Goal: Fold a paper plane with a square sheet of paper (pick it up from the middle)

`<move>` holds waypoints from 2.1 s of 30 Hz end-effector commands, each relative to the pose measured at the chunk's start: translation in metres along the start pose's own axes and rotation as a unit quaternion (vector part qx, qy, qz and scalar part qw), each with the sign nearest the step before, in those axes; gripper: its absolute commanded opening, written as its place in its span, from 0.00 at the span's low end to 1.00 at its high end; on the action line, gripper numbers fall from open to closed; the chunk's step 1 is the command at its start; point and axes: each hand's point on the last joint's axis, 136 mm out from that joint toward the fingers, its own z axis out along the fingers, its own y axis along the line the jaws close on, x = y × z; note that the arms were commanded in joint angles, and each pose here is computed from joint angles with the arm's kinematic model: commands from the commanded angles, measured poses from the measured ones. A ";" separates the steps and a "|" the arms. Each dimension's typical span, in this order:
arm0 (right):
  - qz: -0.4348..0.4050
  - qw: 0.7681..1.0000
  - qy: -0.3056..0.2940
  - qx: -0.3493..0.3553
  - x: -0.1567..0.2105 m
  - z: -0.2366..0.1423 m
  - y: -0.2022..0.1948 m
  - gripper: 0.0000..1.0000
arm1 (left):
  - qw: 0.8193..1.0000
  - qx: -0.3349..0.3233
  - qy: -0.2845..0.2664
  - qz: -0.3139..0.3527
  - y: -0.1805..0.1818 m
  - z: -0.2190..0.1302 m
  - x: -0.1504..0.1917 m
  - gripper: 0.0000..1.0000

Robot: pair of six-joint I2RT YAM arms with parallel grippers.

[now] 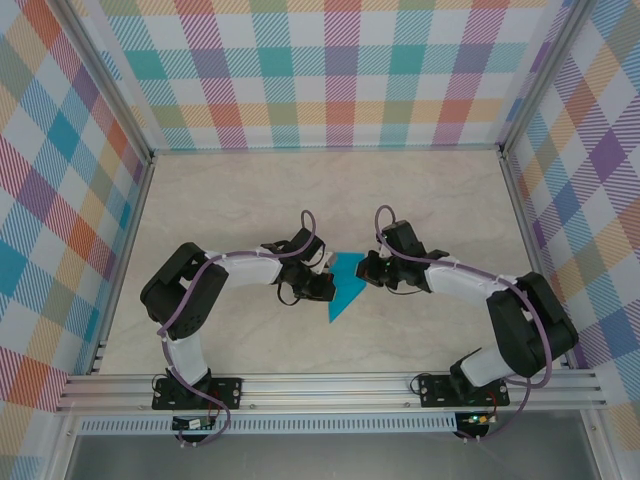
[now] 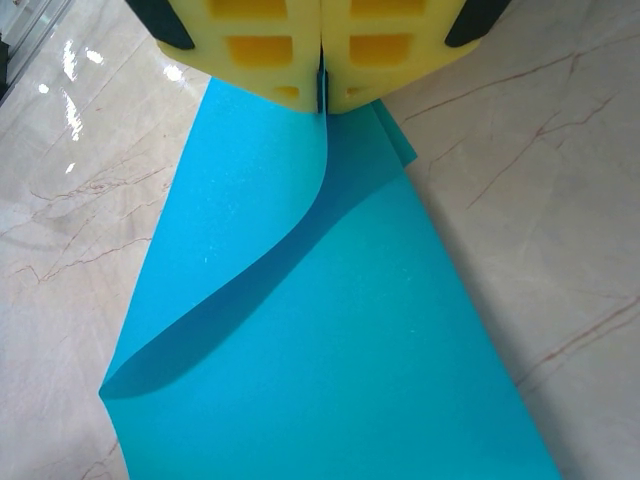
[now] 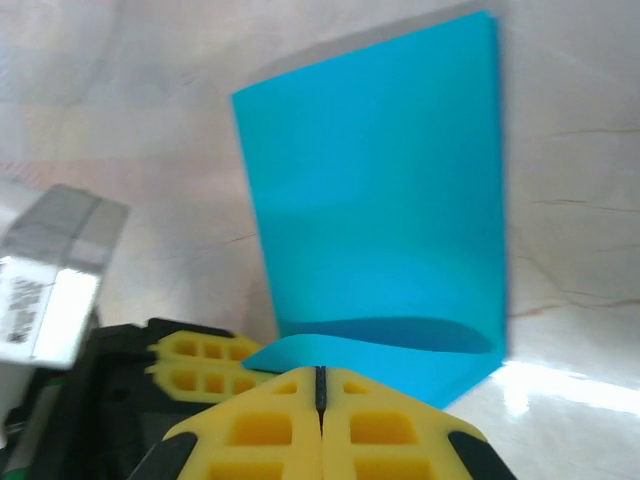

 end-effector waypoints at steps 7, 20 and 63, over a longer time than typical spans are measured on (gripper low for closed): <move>0.012 0.997 0.064 -0.031 0.020 0.028 0.003 0.05 | 0.999 -0.033 0.030 -0.014 0.016 0.003 0.013 0.06; 0.065 0.993 0.064 0.071 0.043 0.039 -0.063 0.03 | 0.998 -0.050 -0.018 -0.023 0.005 -0.030 -0.001 0.34; 0.075 0.989 0.069 0.105 0.047 0.036 -0.075 0.04 | 0.990 0.053 0.013 -0.127 -0.021 0.004 0.050 0.20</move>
